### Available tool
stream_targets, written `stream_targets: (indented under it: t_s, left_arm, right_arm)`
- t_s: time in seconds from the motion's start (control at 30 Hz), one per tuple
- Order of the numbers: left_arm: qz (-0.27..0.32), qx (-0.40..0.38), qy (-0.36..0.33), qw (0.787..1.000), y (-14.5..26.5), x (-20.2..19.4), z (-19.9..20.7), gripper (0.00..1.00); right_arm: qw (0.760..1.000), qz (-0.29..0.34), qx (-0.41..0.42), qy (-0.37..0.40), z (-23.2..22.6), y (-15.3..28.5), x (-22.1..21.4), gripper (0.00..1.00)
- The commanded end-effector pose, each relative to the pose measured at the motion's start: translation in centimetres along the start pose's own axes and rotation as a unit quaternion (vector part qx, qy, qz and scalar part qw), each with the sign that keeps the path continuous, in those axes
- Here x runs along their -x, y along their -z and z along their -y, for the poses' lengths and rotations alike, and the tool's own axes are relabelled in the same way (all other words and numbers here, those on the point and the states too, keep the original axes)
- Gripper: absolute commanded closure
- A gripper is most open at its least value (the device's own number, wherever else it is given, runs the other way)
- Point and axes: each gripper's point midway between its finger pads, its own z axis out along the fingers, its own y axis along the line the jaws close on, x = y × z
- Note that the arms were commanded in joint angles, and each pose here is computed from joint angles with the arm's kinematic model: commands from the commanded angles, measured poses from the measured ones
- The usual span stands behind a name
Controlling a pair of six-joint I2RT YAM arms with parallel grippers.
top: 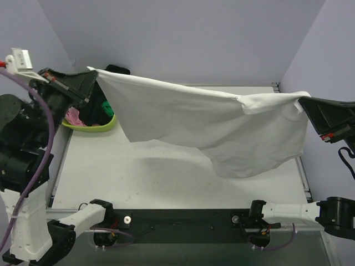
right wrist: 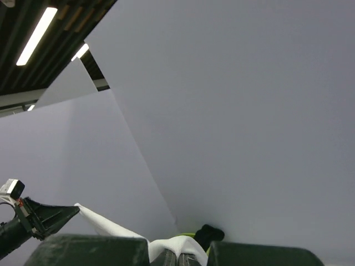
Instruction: Fold and stack the t-shirts
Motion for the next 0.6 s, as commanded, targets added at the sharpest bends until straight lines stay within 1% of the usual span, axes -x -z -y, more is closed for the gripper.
stream_targets:
  t_s: [0.0,0.07,0.13,0.23,0.33,0.37,0.4,0.43,0.47,0.5,0.53,0.57]
  left_arm:
    - [0.061,-0.034,-0.015,0.997,3.4,4.1,2.5,1.0]
    - [0.073,-0.026,-0.013,0.997,3.7,4.7,2.4,1.0]
    - [0.072,-0.022,-0.012,0.997,3.4,4.6,2.2,1.0]
    - [0.046,-0.007,-0.007,0.999,1.0,2.7,1.0,1.0]
    - [0.015,0.005,-0.002,1.0,-2.4,0.3,-0.5,1.0]
    - [0.012,0.008,-0.002,1.0,-3.9,-0.2,-1.0,1.0]
    - [0.001,0.016,-0.001,1.0,-5.0,-1.2,-1.7,1.0]
    - [-0.009,0.026,0.002,1.0,-6.7,-2.2,-2.6,1.0]
    - [-0.003,0.031,0.004,0.999,-7.7,-2.0,-3.2,1.0]
    - [-0.011,0.027,0.007,1.0,-8.6,-2.5,-3.4,1.0]
    - [-0.024,0.037,0.014,0.999,-10.5,-3.6,-4.6,1.0]
    - [-0.026,0.038,0.019,0.999,-11.5,-3.5,-5.2,1.0]
  right_arm:
    - [0.998,0.008,0.055,0.022,-1.7,0.3,1.2,1.0]
    - [0.999,0.01,0.045,0.02,-1.3,0.4,1.4,1.0]
    - [0.999,0.009,0.025,0.026,-0.6,0.1,1.2,1.0]
    - [0.998,0.006,-0.035,0.049,1.0,-0.9,0.7,1.0]
    - [0.993,0.011,-0.094,0.07,2.0,-2.0,0.7,1.0]
    - [0.988,0.013,-0.108,0.105,2.4,-2.3,0.9,1.0]
    - [0.986,0.025,-0.124,0.11,1.9,-3.1,1.1,1.0]
    - [0.98,0.031,-0.153,0.125,2.5,-3.3,1.4,1.0]
    - [0.973,0.032,-0.162,0.161,2.5,-3.7,1.6,1.0]
    - [0.971,0.048,-0.171,0.159,1.6,-4.6,2.0,1.0]
    - [0.965,0.054,-0.191,0.171,1.8,-5.0,2.3,1.0]
    - [0.96,0.064,-0.203,0.181,1.7,-5.5,2.7,1.0]
